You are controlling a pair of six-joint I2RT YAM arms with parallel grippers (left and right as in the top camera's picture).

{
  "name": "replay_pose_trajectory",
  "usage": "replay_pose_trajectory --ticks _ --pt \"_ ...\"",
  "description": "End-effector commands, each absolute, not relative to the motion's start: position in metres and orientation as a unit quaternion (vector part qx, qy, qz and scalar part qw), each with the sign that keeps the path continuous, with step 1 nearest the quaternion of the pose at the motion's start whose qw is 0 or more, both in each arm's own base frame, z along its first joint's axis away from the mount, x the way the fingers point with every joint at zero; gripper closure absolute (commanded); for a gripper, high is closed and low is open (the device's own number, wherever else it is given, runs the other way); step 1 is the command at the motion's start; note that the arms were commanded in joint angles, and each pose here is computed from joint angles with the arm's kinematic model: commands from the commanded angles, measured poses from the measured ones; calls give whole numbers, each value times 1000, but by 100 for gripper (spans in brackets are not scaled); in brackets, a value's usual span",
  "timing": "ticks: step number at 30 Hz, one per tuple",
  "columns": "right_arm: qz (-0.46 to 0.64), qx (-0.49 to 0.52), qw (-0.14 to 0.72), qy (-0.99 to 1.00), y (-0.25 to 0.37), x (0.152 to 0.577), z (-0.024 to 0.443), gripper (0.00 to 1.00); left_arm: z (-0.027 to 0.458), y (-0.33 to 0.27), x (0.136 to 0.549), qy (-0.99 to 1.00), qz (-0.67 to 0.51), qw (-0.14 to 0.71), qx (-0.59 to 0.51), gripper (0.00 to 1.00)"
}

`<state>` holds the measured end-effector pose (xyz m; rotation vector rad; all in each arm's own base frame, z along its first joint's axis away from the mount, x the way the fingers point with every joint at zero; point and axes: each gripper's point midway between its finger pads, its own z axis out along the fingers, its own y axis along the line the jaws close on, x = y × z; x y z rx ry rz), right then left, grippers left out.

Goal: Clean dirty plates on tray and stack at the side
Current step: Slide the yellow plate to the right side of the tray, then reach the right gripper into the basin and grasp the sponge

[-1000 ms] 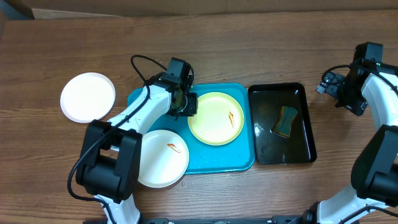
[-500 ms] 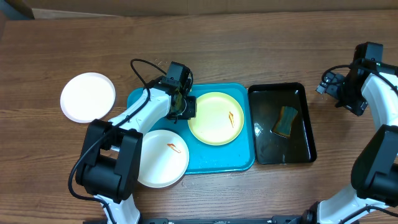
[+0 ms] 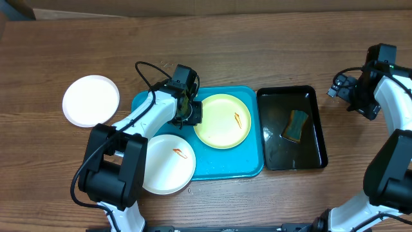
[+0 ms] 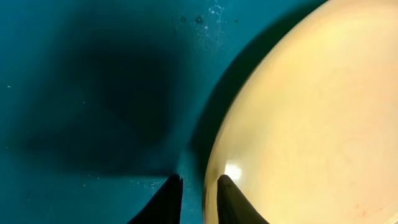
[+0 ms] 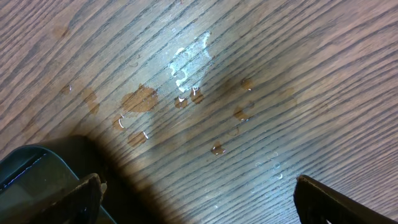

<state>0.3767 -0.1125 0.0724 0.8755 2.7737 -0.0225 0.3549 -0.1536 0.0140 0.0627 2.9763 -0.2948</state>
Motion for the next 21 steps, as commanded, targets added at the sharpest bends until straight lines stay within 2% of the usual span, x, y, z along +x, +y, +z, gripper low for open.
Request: replay_pose_trajectory --ticks 1,3,5,11,12,13,14,17,21 --pt "-10 302 130 944 -116 384 80 0 19 -153 362 992 -95 86 19 74" --pt "12 299 137 944 -110 390 81 0 19 -153 362 992 -95 86 19 74" --pt "91 289 134 944 -83 396 83 0 19 -153 362 991 -95 87 19 74" --pt "224 267 73 934 -32 380 93 0 20 -154 364 991 -96 90 20 74" --pt "244 264 70 931 -25 380 98 2 20 -154 364 991 -96 90 19 74" --pt "260 264 61 927 -20 378 104 18 20 -154 364 991 -96 90 20 74" --pt "261 267 51 926 -18 374 107 27 20 -154 364 991 -96 90 20 74" --pt "250 249 29 935 -6 364 116 31 20 -154 364 991 -96 90 19 74" --pt "204 217 5 955 9 345 122 28 20 -154 363 991 -97 90 19 73"
